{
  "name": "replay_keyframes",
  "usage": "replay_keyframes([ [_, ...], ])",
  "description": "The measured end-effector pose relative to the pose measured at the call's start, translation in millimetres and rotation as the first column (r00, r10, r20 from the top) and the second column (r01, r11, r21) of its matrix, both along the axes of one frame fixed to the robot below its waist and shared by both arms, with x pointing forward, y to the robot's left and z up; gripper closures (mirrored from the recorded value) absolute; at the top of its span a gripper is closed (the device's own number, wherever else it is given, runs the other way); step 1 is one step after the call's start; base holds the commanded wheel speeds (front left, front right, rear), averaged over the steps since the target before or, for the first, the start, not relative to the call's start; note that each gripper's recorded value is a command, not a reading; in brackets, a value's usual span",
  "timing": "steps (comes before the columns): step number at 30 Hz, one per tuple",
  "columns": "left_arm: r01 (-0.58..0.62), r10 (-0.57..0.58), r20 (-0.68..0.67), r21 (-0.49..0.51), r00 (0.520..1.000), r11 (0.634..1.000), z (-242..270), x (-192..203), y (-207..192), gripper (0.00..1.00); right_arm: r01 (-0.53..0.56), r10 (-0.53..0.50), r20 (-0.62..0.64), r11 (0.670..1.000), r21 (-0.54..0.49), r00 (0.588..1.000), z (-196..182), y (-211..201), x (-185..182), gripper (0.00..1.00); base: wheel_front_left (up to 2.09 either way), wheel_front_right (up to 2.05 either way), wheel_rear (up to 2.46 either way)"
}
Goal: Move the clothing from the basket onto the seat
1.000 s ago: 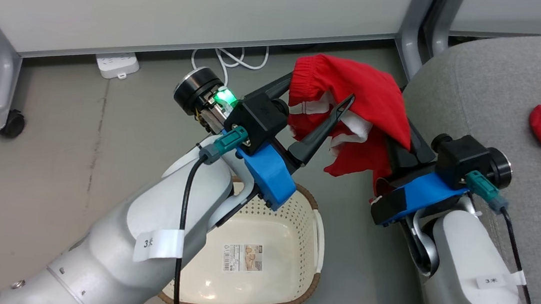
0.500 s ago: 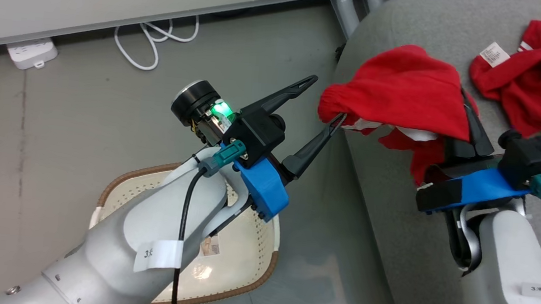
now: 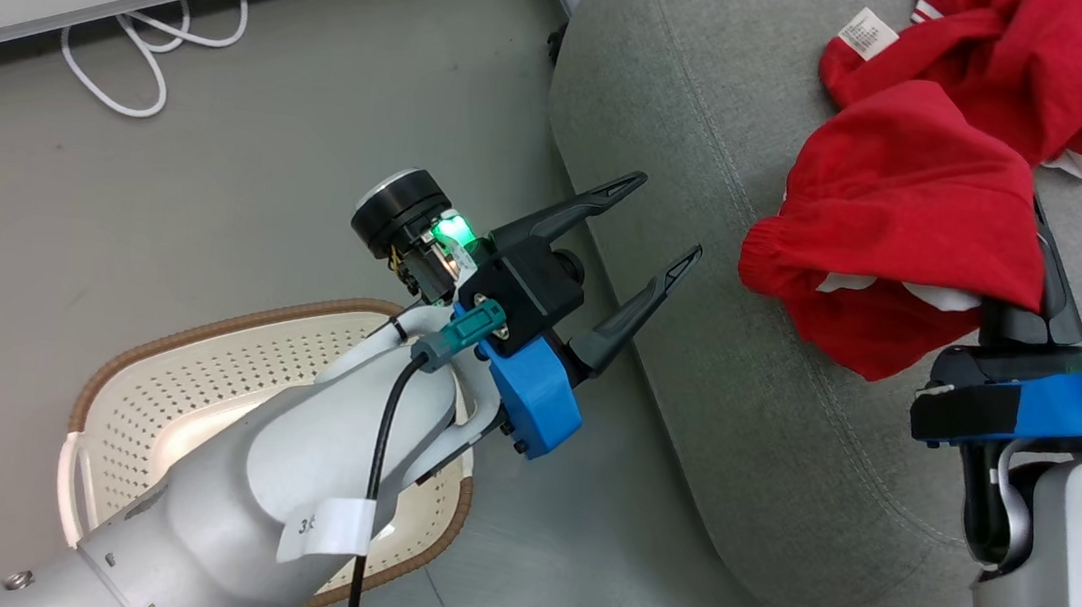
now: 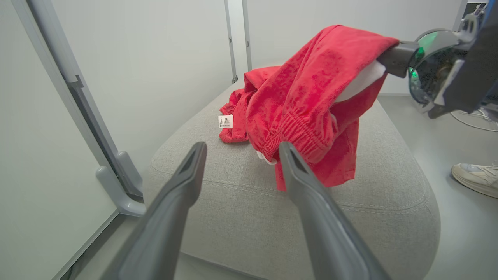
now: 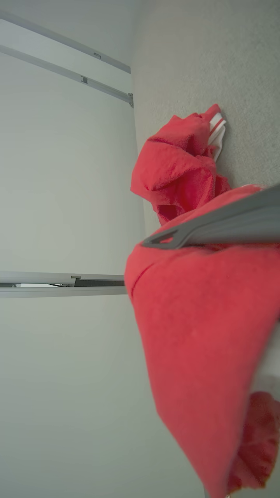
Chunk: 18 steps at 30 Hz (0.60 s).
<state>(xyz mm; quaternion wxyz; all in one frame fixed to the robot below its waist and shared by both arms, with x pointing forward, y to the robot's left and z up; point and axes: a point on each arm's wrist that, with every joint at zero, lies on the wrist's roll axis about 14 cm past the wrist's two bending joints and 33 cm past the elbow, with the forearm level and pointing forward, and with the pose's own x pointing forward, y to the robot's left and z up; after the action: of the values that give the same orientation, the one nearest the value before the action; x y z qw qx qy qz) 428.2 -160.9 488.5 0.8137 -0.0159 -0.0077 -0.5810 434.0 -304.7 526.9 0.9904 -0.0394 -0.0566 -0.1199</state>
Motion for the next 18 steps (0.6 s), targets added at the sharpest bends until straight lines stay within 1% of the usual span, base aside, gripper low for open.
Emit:
replay_keyframes([
  [8,0.073,-0.073,-0.016,-0.003,0.997,0.997,-10,-12,-18,0.0,0.101,-0.101,-0.033,0.995,-0.008,0.994,-10,-28,-27,1.0,0.0,0.0,0.0],
  [18,0.082,-0.082,-0.02,-0.005,0.996,0.997,-13,-14,-20,0.0,0.117,-0.117,-0.049,0.993,-0.004,0.992,-16,-30,-35,1.0,0.0,0.0,0.0],
])
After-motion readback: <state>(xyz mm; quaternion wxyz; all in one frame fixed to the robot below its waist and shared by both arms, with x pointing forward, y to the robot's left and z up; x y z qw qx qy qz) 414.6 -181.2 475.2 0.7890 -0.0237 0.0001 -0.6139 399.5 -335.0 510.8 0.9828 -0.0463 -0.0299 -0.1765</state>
